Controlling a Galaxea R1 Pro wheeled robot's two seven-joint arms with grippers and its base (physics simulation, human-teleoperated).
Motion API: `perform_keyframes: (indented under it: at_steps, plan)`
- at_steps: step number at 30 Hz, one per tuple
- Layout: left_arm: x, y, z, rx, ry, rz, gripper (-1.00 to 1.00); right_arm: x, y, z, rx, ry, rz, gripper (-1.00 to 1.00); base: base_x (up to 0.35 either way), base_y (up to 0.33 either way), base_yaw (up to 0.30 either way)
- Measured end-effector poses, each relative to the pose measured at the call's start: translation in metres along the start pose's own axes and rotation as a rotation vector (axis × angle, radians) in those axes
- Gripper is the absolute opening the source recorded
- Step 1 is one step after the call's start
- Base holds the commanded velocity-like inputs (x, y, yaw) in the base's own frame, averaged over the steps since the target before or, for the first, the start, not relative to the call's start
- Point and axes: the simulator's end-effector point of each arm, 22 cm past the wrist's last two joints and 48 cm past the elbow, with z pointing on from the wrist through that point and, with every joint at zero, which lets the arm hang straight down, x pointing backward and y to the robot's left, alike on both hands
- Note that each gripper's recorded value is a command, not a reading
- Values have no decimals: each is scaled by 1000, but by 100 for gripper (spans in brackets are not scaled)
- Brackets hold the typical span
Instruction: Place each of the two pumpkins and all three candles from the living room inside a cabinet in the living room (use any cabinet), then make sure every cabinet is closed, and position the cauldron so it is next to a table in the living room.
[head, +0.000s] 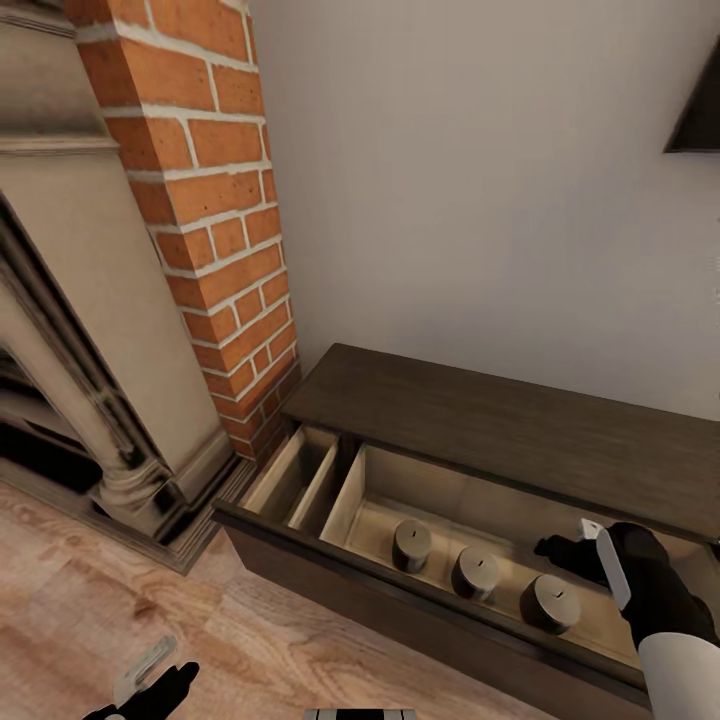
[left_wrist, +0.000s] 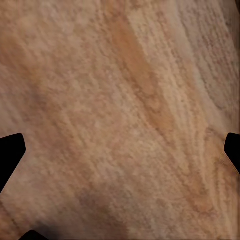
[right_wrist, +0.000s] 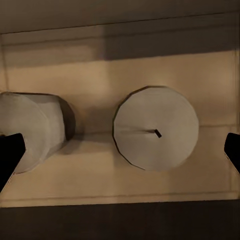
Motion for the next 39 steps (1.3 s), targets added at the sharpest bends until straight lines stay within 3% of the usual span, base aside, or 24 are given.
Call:
perform_keyframes:
  at_steps: [5, 11, 14, 23, 29, 35, 39]
  plan:
    - [-5, -4, -5, 12, -12, 0, 100, -6, -2, -14, -2, -33, -5, 100, 0, 0, 0]
    - [-10, -8, -10, 24, -23, -1, 100, 3, -3, -33, -6, -13, -9, 100, 0, 0, 0]
    - [-12, -9, -12, 26, -27, -3, 100, 8, 1, -45, -21, -45, -14, 100, 0, 0, 0]
    - [-18, -21, -18, 52, -40, -12, 100, 3, 14, -101, -84, -209, -26, 100, 0, 0, 0]
    - [-20, -45, -21, 99, -44, -21, 100, -13, 18, -129, -97, -285, -35, 100, 0, 0, 0]
    - [-10, -89, -28, 207, -33, 34, 100, -46, 27, -182, -123, -427, -56, 100, 0, 0, 0]
    - [-7, -108, -27, 245, -18, 64, 100, -59, 40, -205, -193, -477, -58, 100, 0, 0, 0]
